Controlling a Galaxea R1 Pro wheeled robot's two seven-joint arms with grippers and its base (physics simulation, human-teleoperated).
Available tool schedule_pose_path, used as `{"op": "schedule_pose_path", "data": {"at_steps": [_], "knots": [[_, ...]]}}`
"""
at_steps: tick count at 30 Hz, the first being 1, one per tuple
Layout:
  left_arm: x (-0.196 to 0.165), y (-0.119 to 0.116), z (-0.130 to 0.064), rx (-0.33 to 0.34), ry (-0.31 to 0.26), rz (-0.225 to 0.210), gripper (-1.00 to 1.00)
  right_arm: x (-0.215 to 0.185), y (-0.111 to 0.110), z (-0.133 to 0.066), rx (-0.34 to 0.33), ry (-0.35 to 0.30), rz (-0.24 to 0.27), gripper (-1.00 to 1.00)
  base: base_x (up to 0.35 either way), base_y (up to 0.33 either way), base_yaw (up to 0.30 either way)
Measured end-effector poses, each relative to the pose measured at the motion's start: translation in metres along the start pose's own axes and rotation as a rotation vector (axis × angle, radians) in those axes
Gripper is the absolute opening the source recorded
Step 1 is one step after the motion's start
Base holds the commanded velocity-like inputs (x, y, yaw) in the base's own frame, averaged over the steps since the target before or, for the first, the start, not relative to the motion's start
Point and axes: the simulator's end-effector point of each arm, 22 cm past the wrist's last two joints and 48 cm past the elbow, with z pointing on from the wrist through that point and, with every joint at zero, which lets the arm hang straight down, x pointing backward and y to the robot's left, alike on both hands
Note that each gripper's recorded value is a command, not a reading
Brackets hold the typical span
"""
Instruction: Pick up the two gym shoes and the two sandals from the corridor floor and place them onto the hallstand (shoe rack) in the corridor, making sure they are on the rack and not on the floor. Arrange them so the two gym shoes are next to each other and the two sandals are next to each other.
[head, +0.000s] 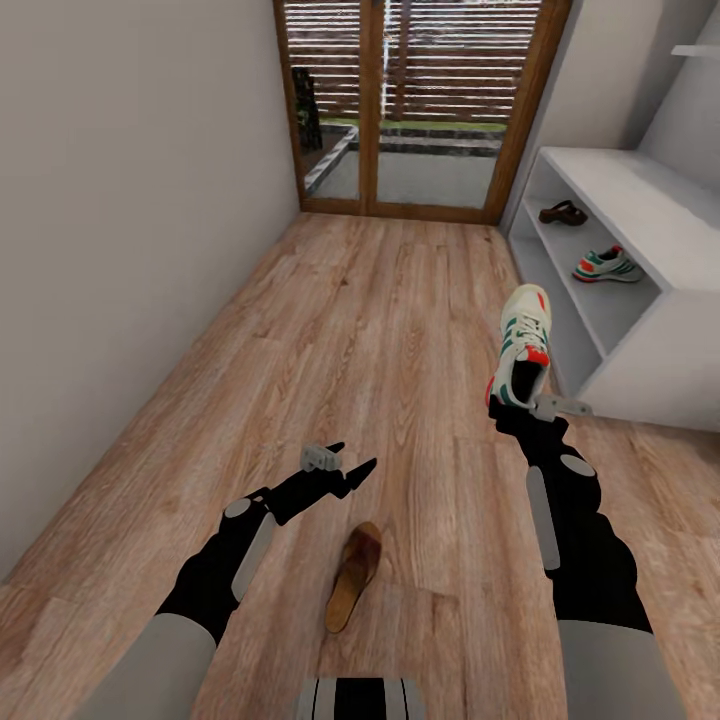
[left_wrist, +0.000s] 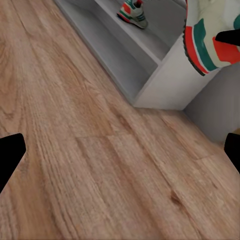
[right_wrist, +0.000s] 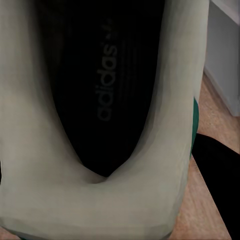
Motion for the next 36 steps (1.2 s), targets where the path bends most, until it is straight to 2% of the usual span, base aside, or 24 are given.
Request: {"op": "schedule_pose_path", "data": {"at_steps": [7, 13, 15, 16, 17, 21, 24, 28, 36], "knots": [[-0.001, 0.003, -0.002, -0.005, -0.001, 0.003, 1.0, -0.001, 0.0, 0.0, -0.001, 0.0, -0.002, -1.0, 0.0, -0.009, -0.068], [-0.001, 0.014, -0.008, -0.031, 0.005, 0.014, 1.0, -0.001, 0.001, -0.001, -0.001, -0.001, -0.002, -1.0, 0.0, 0.0, -0.068], [-0.001, 0.027, -0.011, -0.076, 0.009, 0.018, 1.0, -0.001, 0.001, -0.001, -0.001, -0.001, -0.002, -1.0, 0.0, 0.0, -0.002], [0.001, 0.052, -0.018, -0.176, 0.016, 0.024, 1.0, -0.001, 0.001, -0.001, -0.002, -0.001, -0.001, -1.0, 0.0, 0.0, 0.0], [0.001, 0.069, -0.022, -0.248, 0.019, 0.026, 1.0, -0.001, 0.001, -0.001, -0.001, -0.001, -0.002, -1.0, 0.0, 0.0, 0.0], [0.005, 0.098, -0.032, -0.387, 0.027, 0.025, 1.0, -0.001, 0.001, -0.001, -0.001, -0.001, -0.002, -1.0, 0.0, 0.0, 0.0], [0.023, 0.121, -0.043, -0.499, 0.061, 0.01, 1.0, -0.001, 0.001, -0.001, -0.002, 0.001, -0.001, -1.0, 0.0, 0.0, 0.0], [0.033, 0.132, -0.05, -0.555, 0.079, 0.003, 1.0, 0.001, 0.001, -0.001, -0.003, 0.013, -0.002, -1.0, 0.0, 0.0, 0.0], [0.036, 0.135, -0.052, -0.569, 0.086, 0.002, 1.0, 0.003, 0.001, -0.001, -0.003, 0.019, -0.003, -1.0, -0.067, 0.0, 0.0]]}}
